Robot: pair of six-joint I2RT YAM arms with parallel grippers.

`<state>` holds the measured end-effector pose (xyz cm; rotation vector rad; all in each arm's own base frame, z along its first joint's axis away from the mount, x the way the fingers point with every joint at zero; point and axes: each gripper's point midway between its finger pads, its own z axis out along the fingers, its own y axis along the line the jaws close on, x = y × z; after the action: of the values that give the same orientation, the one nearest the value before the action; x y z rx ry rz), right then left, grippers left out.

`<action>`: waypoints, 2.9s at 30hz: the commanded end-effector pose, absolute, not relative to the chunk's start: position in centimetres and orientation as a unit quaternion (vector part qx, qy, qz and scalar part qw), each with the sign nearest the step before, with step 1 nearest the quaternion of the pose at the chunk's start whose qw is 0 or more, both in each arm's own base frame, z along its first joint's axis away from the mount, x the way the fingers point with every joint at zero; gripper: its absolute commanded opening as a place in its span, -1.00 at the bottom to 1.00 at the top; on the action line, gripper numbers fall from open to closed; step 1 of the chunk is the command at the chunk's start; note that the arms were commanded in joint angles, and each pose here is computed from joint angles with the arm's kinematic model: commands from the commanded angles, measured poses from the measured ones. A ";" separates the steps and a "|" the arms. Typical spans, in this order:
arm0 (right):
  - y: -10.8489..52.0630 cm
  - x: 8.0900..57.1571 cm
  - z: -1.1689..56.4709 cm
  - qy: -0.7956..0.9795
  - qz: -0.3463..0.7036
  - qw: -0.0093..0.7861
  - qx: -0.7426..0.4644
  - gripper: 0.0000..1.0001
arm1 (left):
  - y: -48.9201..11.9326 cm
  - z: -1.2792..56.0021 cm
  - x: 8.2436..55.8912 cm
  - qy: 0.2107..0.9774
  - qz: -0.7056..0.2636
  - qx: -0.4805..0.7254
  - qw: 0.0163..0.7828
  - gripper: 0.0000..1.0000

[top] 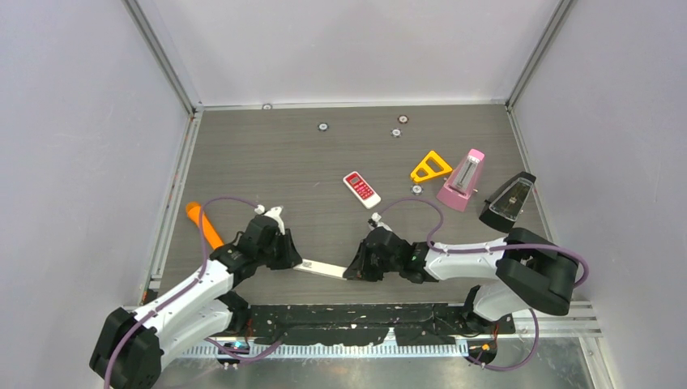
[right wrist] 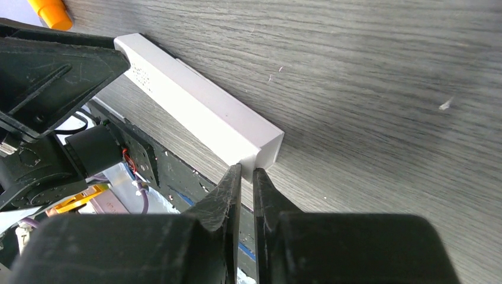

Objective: Load the batteries into the remote control

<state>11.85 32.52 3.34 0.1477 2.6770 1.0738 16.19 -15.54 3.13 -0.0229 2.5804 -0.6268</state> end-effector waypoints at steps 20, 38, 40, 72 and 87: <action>31.6 13.7 3.2 0.936 0.303 0.169 0.051 -0.60 | -14.9 1.7 14.9 0.951 -0.217 -0.008 0.221 -1.00; 30.5 14.2 3.8 0.939 0.275 0.205 0.014 -0.46 | -15.0 1.7 15.1 0.950 -0.218 -0.012 0.223 -1.00; 30.6 14.2 4.1 0.938 0.275 0.209 0.013 -0.50 | -15.0 1.7 15.1 0.950 -0.218 -0.012 0.223 -1.00; 32.6 13.6 3.6 0.912 0.356 0.186 0.087 -0.90 | -17.8 1.5 13.6 0.929 -0.314 -0.022 0.196 -1.00; 31.0 15.4 11.0 0.890 0.353 0.289 0.011 -0.19 | -13.7 8.9 19.3 0.929 -0.178 -0.021 0.324 -0.11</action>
<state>13.61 30.70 5.85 0.1242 2.5337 0.9348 17.38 -15.13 5.32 -0.0826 2.5114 -0.5954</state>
